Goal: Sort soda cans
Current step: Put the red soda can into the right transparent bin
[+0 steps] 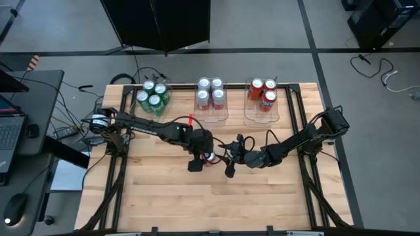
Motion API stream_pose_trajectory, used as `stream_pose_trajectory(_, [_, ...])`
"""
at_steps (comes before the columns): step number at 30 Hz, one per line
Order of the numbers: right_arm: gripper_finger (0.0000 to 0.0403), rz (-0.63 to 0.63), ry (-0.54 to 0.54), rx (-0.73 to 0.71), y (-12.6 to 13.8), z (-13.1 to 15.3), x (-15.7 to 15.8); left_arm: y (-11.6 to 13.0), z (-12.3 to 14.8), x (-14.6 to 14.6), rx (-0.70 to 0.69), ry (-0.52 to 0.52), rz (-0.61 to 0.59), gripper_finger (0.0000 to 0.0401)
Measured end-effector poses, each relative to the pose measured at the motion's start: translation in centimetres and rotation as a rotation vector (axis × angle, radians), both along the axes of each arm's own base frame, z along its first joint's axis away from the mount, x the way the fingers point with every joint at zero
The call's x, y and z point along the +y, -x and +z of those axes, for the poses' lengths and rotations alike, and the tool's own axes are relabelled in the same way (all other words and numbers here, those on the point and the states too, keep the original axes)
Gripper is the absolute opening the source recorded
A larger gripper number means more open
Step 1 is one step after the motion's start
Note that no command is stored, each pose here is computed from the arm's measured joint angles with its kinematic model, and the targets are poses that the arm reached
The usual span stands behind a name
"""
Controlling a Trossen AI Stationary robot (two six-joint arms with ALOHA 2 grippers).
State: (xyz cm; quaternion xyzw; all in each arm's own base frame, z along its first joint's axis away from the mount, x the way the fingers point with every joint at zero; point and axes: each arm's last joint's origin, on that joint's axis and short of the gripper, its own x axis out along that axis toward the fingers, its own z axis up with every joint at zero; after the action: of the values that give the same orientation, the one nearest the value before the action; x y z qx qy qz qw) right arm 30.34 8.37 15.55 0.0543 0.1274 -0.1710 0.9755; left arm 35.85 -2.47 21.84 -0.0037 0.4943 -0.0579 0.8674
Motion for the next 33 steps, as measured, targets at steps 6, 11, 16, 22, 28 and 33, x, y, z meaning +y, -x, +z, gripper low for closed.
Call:
stream_pose_trajectory(6, [0.0282,0.001,-0.004,-0.020,-0.1,0.2,0.0,0.2,-0.1,0.1,0.019,-0.023,0.016,0.0321])
stream_pose_trajectory(11, [0.0316,0.003,0.001,-0.018,-0.1,0.2,0.0,0.4,-0.1,0.2,0.043,-0.025,0.016,0.0321])
stream_pose_trajectory(16, [0.0327,0.003,0.002,-0.019,-0.1,0.2,0.0,0.3,0.0,0.0,0.032,-0.023,0.017,0.0321])
stream_pose_trajectory(22, [0.0337,0.003,-0.001,-0.028,-0.1,0.3,0.0,0.2,0.2,-0.5,0.022,-0.014,0.020,0.0321])
stream_pose_trajectory(28, [0.0351,0.073,-0.033,-0.051,-0.3,0.5,0.1,-0.2,1.5,-0.6,0.005,-0.039,-0.022,0.0322])
stream_pose_trajectory(33, [0.0350,0.120,-0.048,-0.053,-1.1,0.5,-0.1,-0.4,1.6,-0.6,-0.011,-0.040,-0.027,0.0322])
